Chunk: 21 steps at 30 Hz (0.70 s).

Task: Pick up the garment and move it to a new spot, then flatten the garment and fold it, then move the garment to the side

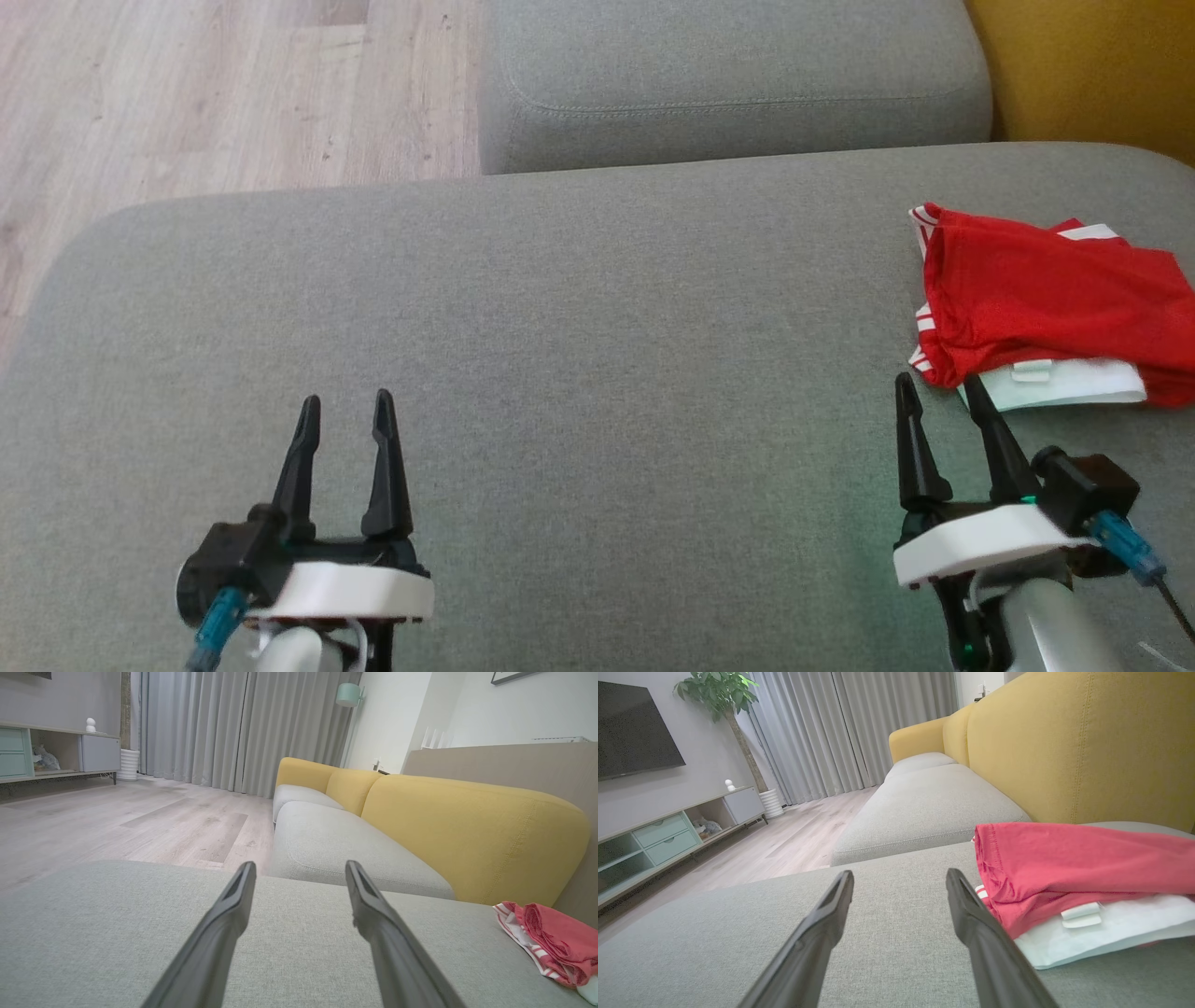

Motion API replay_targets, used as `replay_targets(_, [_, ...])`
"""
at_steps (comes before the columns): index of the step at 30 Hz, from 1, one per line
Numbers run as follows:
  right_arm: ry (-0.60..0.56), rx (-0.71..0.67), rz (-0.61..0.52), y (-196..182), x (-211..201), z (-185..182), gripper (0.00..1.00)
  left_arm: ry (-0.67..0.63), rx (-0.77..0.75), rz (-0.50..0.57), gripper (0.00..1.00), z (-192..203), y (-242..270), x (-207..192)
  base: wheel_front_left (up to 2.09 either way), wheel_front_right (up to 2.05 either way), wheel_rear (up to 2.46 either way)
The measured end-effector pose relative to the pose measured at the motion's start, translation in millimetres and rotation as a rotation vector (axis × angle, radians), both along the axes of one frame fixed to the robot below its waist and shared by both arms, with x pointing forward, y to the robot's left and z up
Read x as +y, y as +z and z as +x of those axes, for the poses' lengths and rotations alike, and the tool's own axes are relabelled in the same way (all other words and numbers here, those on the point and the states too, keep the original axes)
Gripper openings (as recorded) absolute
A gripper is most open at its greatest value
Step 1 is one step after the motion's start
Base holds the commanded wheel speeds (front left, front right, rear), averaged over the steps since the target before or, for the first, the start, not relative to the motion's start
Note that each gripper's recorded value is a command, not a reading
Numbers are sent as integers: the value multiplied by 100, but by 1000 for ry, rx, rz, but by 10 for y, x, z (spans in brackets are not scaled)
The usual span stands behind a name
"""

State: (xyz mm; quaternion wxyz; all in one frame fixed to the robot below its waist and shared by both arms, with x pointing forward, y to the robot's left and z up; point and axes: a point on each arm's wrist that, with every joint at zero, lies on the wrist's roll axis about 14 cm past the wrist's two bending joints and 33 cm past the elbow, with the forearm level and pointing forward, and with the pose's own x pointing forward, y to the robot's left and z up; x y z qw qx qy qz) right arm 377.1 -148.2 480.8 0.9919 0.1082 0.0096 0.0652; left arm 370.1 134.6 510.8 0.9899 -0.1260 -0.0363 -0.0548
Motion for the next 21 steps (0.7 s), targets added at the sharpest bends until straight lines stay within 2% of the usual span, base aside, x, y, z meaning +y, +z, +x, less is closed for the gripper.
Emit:
replay_targets(19, [-15, -12, 2, 39, -49, 7, 100, 13, 41, -74, 100, 1, -109, 53, 0, 0, 0])
replay_targets(20, [-15, -9, 2, 29, -48, 4, 0, 13, 43, -77, 0, 0, -117, 53, 0, 0, 0])
replay_targets(21, [-15, 7, 2, -19, -49, -10, 0, 13, 59, -76, 0, -10, -165, 52, 0, 0, 0])
